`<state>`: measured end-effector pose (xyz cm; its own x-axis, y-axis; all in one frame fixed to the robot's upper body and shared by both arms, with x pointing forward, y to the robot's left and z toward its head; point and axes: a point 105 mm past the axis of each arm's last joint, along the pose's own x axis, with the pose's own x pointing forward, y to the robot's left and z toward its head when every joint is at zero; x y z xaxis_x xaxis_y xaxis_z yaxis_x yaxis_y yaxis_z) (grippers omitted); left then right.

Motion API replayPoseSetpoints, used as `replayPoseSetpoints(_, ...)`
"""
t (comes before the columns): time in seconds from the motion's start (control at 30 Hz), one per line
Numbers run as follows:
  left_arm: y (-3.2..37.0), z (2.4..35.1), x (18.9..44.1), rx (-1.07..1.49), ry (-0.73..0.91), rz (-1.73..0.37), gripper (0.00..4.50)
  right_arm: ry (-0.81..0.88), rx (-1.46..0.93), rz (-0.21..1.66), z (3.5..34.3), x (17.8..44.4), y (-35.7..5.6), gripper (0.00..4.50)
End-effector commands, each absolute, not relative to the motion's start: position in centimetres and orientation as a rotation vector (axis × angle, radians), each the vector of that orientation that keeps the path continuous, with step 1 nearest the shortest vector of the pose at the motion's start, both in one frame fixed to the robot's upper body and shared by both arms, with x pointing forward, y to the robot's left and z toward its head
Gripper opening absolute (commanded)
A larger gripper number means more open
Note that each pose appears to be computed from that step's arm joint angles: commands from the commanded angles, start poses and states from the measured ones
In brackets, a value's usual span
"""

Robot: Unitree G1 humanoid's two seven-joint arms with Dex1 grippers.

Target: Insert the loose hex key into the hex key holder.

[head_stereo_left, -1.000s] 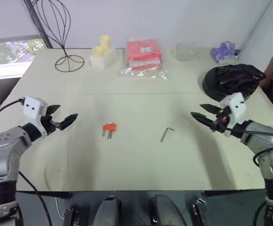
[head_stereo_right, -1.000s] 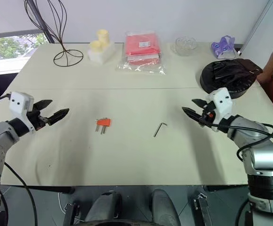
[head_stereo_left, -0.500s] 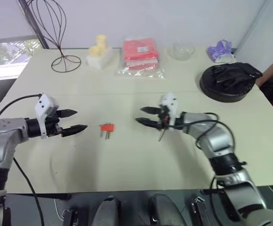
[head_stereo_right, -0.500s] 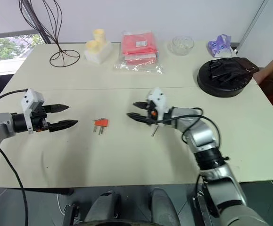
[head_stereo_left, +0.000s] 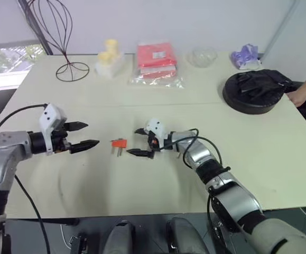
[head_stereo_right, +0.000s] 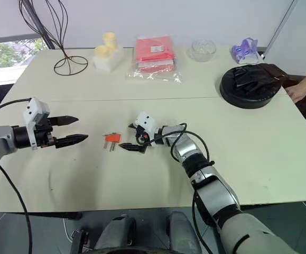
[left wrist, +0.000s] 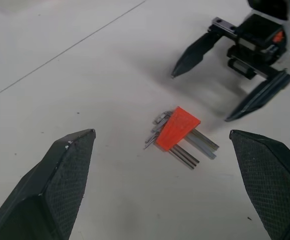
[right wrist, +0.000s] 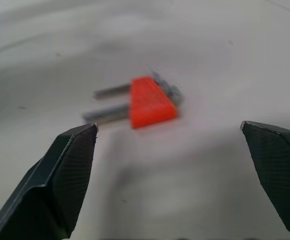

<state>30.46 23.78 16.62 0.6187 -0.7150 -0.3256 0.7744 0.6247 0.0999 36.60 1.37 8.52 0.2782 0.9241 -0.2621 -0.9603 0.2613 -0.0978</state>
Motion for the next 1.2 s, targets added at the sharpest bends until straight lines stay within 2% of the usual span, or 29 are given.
replayPoseSetpoints(0.03, 23.9, 17.9, 30.3, 0.263, 0.218, -0.846, 4.5, 0.12, -0.279, 1.301, 9.3, 36.9, 2.4, 4.46)
replayPoseSetpoints(0.4, 23.7, 17.2, 30.0, 0.256, 0.214, -0.815, 4.5, 0.122, -0.335, 1.357, 8.3, 36.4, 4.4, 4.46)
replayPoseSetpoints(0.5, 23.9, 17.1, 30.0, 0.256, 0.214, -0.801, 4.5, 0.115, -0.352, 1.365, 8.1, 36.2, 4.7, 3.54)
replayPoseSetpoints(0.67, 24.1, 17.0, 30.0, 0.253, 0.215, -0.787, 4.5, 0.098, -0.4, 1.373, 7.9, 36.0, 5.2, 1.01)
replayPoseSetpoints(0.9, 24.3, 16.9, 30.1, 0.251, 0.212, -0.768, 4.5, 0.084, -0.453, 1.389, 7.6, 35.7, 5.4, 1.01)
replayPoseSetpoints(0.97, 24.4, 16.8, 30.1, 0.252, 0.214, -0.762, 4.5, 0.083, -0.47, 1.395, 7.4, 35.6, 5.3, 1.51)
replayPoseSetpoints(1.03, 24.5, 16.7, 30.2, 0.252, 0.215, -0.757, 4.5, 0.08, -0.492, 1.393, 7.3, 35.6, 5.3, 2.24)
replayPoseSetpoints(1.17, 24.3, 16.6, 30.4, 0.246, 0.208, -0.755, 4.5, 0.082, -0.49, 1.397, 7.1, 35.4, 5.9, 4.34)
replayPoseSetpoints(1.2, 24.2, 16.6, 30.4, 0.244, 0.207, -0.757, 4.5, 0.078, -0.488, 1.393, 7.2, 35.3, 6.1, 4.34)
